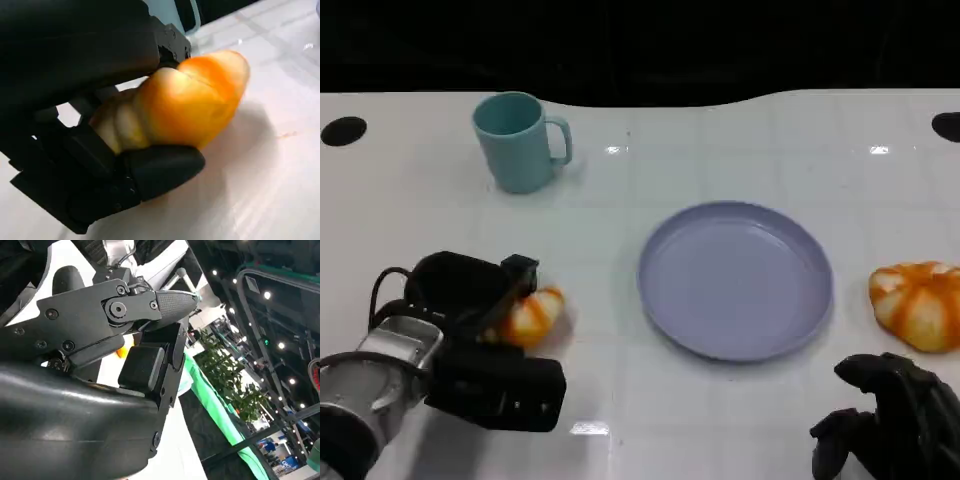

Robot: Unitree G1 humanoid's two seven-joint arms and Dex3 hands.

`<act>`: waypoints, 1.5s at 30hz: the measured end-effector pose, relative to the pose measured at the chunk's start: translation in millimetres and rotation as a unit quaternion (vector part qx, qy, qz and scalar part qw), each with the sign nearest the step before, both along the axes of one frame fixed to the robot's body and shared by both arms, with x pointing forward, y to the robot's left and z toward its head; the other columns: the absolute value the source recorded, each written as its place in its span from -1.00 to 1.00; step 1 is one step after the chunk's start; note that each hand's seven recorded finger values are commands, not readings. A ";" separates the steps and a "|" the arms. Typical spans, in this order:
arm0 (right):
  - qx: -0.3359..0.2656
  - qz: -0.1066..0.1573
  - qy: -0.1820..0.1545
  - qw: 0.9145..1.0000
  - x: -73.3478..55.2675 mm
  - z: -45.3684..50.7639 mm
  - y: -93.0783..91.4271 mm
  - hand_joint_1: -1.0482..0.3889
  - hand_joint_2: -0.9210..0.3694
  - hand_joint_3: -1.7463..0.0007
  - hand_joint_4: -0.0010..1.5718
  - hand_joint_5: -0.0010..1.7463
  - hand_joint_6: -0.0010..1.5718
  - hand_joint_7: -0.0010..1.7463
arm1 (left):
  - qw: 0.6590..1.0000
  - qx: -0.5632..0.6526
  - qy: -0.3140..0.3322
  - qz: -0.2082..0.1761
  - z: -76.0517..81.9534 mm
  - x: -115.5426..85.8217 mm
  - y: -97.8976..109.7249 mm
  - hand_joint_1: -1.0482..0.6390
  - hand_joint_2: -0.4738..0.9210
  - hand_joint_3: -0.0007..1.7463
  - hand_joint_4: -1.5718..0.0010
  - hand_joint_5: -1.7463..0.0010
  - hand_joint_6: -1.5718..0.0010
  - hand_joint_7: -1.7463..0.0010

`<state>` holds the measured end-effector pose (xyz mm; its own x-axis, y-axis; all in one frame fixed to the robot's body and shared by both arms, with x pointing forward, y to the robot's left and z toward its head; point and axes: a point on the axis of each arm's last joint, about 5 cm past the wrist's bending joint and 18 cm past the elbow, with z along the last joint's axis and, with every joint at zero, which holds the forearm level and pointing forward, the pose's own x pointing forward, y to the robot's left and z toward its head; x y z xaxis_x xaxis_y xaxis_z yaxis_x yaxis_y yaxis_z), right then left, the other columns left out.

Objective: Grasp the bread from the table and place it into the plate.

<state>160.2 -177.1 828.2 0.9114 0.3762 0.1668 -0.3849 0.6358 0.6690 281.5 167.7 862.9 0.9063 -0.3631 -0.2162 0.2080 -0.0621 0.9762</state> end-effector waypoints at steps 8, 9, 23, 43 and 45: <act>-0.001 -0.002 0.002 1.000 0.1 0.1 0.3 -0.38 -1.00 0.63 1.00 -0.27 1.00 -0.69 | 0.996 -0.029 -0.078 -0.020 -22.1 -11.7 10.4 -0.67 0.53 0.99 -1.00 -1.00 -0.50 -1.00; -0.001 -0.002 0.002 1.000 0.0 0.1 0.4 -0.37 -1.00 0.63 1.00 -0.27 1.00 -0.69 | 0.996 -0.031 -0.087 -0.021 -23.5 -12.8 11.1 -0.67 0.52 1.00 -1.00 -1.00 -0.49 -1.00; 0.001 -0.002 0.003 1.000 0.4 -0.3 0.0 -0.35 -1.00 0.60 1.00 -0.30 1.00 -0.73 | 0.959 -0.206 -0.193 -0.006 -6.9 -4.3 -2.9 -0.69 0.67 0.98 -1.00 -1.00 -0.67 -1.00; 0.001 -0.001 0.001 1.000 2.8 -1.0 0.7 -0.35 -1.00 0.63 1.00 -0.29 1.00 -0.71 | 0.936 -0.295 -0.168 -0.092 49.0 29.5 -69.2 -0.77 0.53 0.90 -1.00 -1.00 -0.52 -1.00; 0.001 0.000 0.001 1.000 2.8 -1.0 0.8 -0.36 -1.00 0.63 1.00 -0.29 1.00 -0.70 | 0.935 -0.296 -0.166 -0.105 51.5 30.4 -79.3 -0.76 0.57 0.87 -1.00 -1.00 -0.52 -1.00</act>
<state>163.0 -176.3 827.2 0.9119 0.3753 0.1658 -0.3834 0.6352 0.6704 311.9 88.4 914.4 0.7837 -0.5069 0.3590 -0.0684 0.5040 0.8610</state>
